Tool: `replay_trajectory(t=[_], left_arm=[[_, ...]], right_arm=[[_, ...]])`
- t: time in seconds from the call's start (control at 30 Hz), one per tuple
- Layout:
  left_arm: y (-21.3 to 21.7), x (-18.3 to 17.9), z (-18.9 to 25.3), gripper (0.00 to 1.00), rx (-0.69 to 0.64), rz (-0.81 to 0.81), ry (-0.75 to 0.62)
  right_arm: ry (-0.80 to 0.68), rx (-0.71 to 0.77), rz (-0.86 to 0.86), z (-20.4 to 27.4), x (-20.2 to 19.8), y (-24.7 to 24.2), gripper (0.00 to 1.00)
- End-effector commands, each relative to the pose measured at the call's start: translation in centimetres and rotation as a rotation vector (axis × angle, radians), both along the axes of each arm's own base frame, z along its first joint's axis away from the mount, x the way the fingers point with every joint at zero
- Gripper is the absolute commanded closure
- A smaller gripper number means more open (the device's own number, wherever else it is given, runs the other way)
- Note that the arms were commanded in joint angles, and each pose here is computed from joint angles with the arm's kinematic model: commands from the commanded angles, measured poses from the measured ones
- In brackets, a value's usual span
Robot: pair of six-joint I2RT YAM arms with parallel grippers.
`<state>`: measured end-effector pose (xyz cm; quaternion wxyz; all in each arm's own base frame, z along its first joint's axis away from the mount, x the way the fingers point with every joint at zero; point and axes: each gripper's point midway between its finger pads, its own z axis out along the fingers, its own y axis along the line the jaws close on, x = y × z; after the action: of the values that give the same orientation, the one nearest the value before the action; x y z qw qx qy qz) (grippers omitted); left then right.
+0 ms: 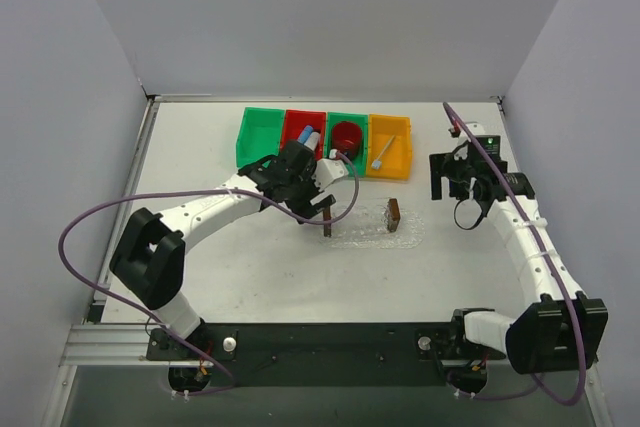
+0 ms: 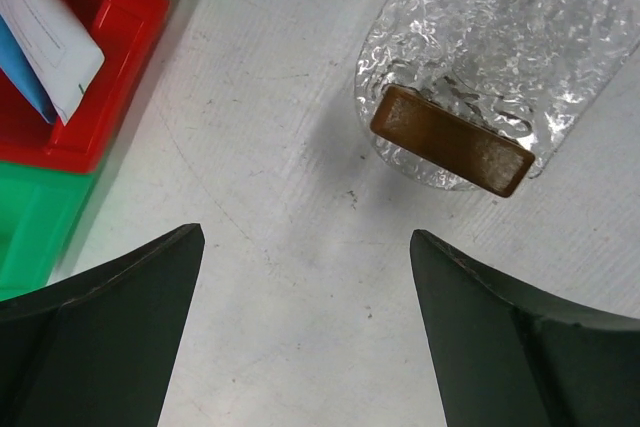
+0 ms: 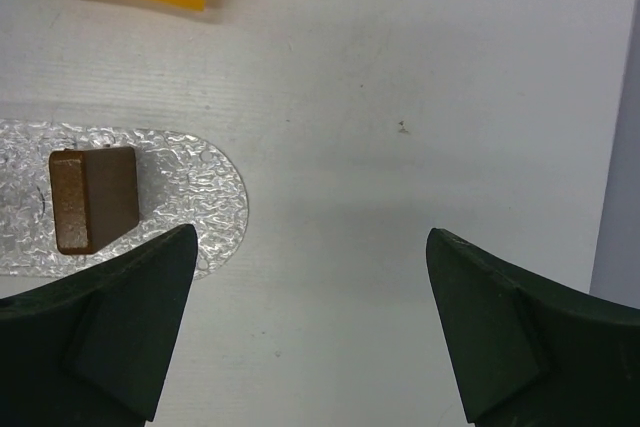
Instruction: Prepare toiletry sets of a toothbrush and toothpaste on the tray
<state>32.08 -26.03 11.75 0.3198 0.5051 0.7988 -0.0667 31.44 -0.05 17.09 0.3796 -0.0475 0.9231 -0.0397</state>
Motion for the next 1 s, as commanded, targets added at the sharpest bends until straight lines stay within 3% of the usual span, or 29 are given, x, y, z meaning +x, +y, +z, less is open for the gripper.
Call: replay_trajectory(t=[0.0,0.63,0.97], left_arm=[[-0.9,2.5,0.0,0.05,-0.055,0.064,-0.064],[-1.8,3.3,-3.4,0.05,-0.070,0.121,-0.020],[-2.6,2.8,-3.7,0.05,-0.067,0.102,-0.014]], right_arm=[[0.029,-0.048,0.028,-0.8,1.1,0.6,0.09],[0.242,-0.033,0.206,-9.5,0.9,5.5,0.13],[0.304,-0.001,0.233,-10.9,-0.2,6.2,0.15]])
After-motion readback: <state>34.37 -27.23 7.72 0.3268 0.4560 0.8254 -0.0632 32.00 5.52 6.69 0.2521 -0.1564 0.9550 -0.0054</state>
